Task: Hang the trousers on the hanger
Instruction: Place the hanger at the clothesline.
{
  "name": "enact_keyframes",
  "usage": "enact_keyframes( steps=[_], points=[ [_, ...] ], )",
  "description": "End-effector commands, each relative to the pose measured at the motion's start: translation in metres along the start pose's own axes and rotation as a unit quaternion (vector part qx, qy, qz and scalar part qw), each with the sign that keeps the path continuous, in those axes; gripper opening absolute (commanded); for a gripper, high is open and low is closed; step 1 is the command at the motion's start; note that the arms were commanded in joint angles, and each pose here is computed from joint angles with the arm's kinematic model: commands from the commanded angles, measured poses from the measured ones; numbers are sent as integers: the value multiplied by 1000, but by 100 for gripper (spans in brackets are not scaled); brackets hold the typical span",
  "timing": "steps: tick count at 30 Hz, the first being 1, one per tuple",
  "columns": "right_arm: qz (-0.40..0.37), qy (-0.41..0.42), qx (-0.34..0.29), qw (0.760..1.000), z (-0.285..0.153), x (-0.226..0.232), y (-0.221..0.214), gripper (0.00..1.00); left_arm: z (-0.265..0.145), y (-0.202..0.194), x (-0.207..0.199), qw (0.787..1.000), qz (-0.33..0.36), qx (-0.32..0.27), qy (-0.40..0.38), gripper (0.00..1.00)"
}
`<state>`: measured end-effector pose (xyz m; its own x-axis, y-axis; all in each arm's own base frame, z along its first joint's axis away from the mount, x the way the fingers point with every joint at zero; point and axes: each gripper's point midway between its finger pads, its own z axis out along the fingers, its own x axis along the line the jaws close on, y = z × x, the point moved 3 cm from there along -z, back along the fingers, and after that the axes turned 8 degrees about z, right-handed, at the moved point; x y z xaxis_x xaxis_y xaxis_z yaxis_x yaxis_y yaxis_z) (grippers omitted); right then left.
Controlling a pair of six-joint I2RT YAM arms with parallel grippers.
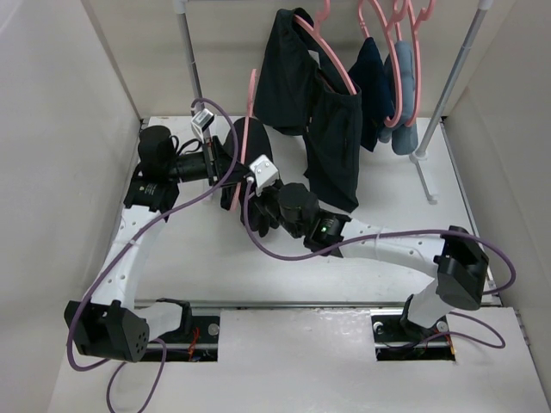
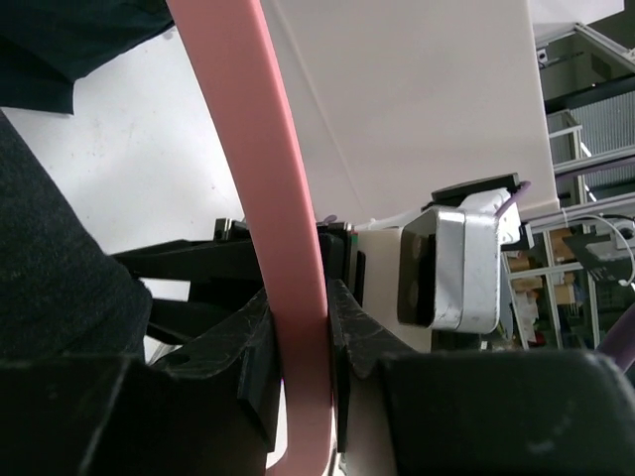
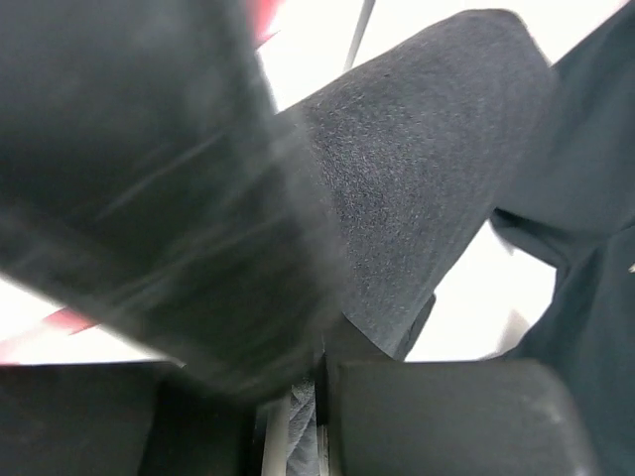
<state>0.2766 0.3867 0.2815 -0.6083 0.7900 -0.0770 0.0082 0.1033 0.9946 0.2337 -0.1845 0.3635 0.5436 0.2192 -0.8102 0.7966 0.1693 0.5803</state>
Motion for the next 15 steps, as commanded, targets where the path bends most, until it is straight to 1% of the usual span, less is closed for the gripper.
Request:
enact_keyframes(
  steps=[1,2,4,5,8,9,11,13,14,15],
  points=[
    [26,-36,-95,994,2,-28,71,6,-10,-2,-32,994,95,-3,-50,0],
    [30,-44,-102,993,7,-34,78,6,-11,-2,-35,994,99,-4,-51,0],
    [34,-50,-101,993,15,-37,77,3,-11,-4,-33,995,90,-2,-50,0],
    [38,-50,-110,992,17,-36,86,1,-11,-4,-33,995,90,-2,-50,0],
    [40,-55,-115,991,29,-37,91,0,-11,-3,-33,994,95,-4,-51,0],
    [43,-50,-124,990,31,-35,100,0,-11,-3,-34,995,90,-4,-51,0],
    [42,-38,-125,991,34,-31,101,1,-11,-3,-33,994,91,-5,-53,0],
    [35,-25,-115,992,35,-26,92,25,-11,1,-38,994,95,-11,-60,0],
    [41,-25,-115,992,32,-27,92,40,-11,2,-41,993,96,-15,-64,0],
    [41,-25,-115,992,29,-28,92,68,-13,8,-43,990,115,-28,-71,0]
  ],
)
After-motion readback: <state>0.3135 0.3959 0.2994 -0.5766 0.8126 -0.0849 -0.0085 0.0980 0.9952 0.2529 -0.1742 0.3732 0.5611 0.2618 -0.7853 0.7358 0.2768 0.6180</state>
